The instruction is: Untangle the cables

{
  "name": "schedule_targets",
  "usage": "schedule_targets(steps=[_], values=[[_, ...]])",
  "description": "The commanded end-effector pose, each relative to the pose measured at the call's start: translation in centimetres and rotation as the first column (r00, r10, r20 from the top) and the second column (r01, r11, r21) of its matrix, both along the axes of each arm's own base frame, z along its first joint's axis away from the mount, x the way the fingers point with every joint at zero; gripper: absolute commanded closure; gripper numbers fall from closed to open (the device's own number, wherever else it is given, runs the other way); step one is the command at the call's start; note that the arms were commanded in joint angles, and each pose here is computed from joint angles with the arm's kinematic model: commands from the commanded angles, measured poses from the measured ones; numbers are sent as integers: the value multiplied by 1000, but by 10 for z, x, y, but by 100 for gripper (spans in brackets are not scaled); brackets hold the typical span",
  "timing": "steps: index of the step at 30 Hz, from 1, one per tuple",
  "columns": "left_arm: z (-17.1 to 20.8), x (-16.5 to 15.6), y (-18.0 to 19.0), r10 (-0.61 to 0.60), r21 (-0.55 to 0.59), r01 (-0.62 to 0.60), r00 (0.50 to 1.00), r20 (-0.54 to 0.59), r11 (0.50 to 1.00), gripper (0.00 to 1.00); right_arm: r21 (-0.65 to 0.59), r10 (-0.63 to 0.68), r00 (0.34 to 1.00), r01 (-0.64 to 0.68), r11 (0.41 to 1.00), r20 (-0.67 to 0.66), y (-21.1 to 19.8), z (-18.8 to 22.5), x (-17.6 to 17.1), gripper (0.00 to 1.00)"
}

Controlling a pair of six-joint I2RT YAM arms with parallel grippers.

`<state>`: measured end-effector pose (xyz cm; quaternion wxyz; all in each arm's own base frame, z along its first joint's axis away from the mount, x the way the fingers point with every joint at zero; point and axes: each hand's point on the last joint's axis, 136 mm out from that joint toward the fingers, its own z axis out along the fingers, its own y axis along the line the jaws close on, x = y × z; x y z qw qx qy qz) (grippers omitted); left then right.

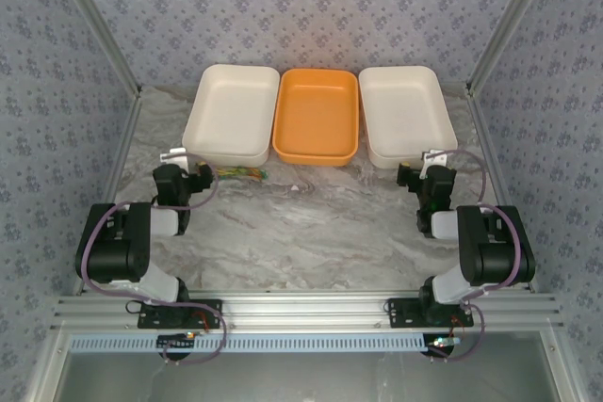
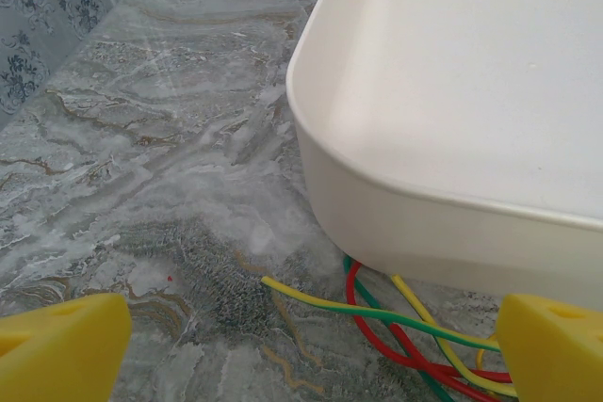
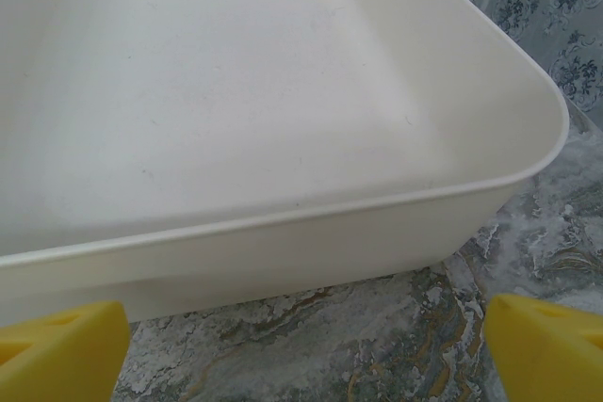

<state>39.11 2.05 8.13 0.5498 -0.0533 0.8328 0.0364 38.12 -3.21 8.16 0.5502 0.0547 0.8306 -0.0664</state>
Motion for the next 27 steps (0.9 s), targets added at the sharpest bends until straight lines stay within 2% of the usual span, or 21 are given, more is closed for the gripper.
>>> schedule_targets(steps=[1,6,7,9,11,13,14,15,16,17,18,19,21,22,23,24,25,27], values=[[8,5,0,-12,6,12,1000,17,1000,1,-9,8,1000,-8,1000,-2,0,2,5,1],[13,5,-1,-16,11,15,999,37,1000,1,-6,10,1000,-10,1000,12,0,5,5,1],[27,2,-6,-23,41,21,998,58,999,1,-7,3,1000,-2,1000,31,-1,17,4,1],[67,-19,-8,88,133,-94,995,47,987,1,-21,-54,999,54,998,-8,-5,45,-5,1],[125,-43,-31,53,149,-66,994,94,987,1,-83,-43,998,47,995,42,13,99,-13,1],[176,-69,-54,-14,117,-8,982,188,993,1,-156,22,989,0,988,145,44,162,-30,1],[198,-84,-57,1,33,-9,971,238,999,1,-110,51,979,-30,993,199,56,193,-42,1],[205,-96,-50,70,-107,-46,969,236,993,1,-27,53,975,-48,998,218,62,208,-48,1],[200,-111,-44,148,-293,-95,975,164,951,1,126,32,973,-62,990,228,65,222,-57,1],[194,-123,-46,152,-393,-100,983,102,914,1,333,-48,988,-5,943,150,61,214,-70,1],[192,-125,-51,127,-444,-70,987,101,893,1,451,-112,991,68,890,71,57,201,-80,1],[187,-128,-59,83,-519,-33,994,74,854,1,556,-101,995,73,828,20,65,193,-84,1],[164,-132,-73,11,-644,-60,997,-80,763,1,579,140,990,-115,807,1,111,188,-85,1],[143,-136,-76,5,-663,-136,981,-196,736,1,557,199,979,-139,819,-48,131,181,-91,1],[122,-142,-78,7,-650,-216,951,-309,729,5,494,202,974,-126,861,-104,144,171,-101,1],[106,-146,-80,7,-638,-264,927,-376,724,9,439,197,973,-124,890,-124,154,167,-108,1],[85,-153,-79,23,-621,-332,892,-451,710,16,394,246,961,-179,902,-127,176,164,-119,1],[63,-151,-83,23,-657,-361,886,-464,662,24,347,343,932,-286,893,-114,217,160,-136,3]])
